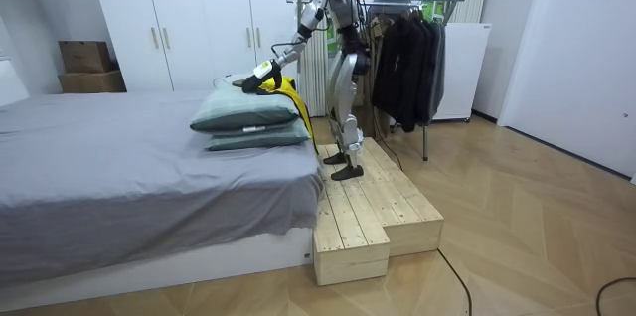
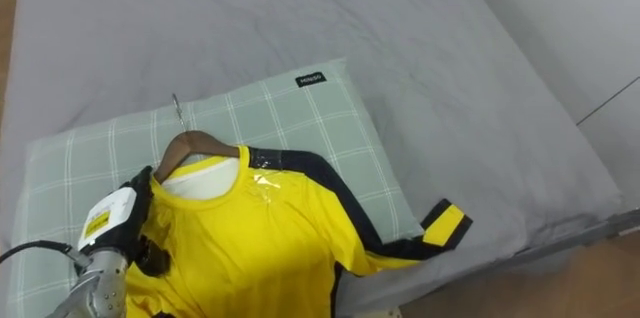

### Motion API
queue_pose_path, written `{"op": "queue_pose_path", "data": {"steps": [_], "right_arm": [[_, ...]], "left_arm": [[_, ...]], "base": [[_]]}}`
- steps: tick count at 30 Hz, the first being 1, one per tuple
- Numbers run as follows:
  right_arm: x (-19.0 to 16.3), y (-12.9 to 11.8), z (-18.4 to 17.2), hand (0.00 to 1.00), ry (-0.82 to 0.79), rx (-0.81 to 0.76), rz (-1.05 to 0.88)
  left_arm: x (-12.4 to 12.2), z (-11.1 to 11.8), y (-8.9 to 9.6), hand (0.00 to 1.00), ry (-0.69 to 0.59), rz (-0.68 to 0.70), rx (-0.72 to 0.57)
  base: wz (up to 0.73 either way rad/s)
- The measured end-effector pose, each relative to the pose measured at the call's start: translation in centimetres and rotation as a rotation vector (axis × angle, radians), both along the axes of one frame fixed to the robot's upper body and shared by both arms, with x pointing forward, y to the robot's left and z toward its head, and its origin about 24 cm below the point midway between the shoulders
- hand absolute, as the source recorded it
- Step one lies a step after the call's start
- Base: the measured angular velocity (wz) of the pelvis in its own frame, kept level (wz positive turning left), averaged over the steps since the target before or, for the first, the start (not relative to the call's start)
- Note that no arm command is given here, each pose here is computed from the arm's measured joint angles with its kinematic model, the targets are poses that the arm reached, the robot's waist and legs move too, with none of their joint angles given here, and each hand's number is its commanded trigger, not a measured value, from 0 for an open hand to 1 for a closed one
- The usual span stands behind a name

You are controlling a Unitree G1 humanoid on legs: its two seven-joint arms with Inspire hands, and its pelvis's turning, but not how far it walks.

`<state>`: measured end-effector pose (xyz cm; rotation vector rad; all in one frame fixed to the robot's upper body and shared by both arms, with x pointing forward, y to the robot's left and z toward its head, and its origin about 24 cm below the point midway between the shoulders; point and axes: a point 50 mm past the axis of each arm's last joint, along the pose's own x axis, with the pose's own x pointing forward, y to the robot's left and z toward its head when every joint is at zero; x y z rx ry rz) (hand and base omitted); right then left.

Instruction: Hang clothes

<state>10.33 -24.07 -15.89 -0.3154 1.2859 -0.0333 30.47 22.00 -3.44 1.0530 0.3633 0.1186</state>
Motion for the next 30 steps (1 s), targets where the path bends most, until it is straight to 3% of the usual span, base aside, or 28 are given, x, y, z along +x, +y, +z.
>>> {"op": "queue_pose_path", "data": {"steps": [15, 30], "right_arm": [[0.3, -0.1, 0.1, 0.0, 0.008, 0.004, 0.009], [1.3, -0.3, 0.4, 0.0, -0.008, -0.003, 0.012]], "left_arm": [[1.1, 0.1, -0.2, 0.0, 0.182, -0.045, 0.005], [2.1, 1.0, -0.1, 0.02, 0.219, -0.04, 0.002]], "base": [[0.0], [0.0]]}}
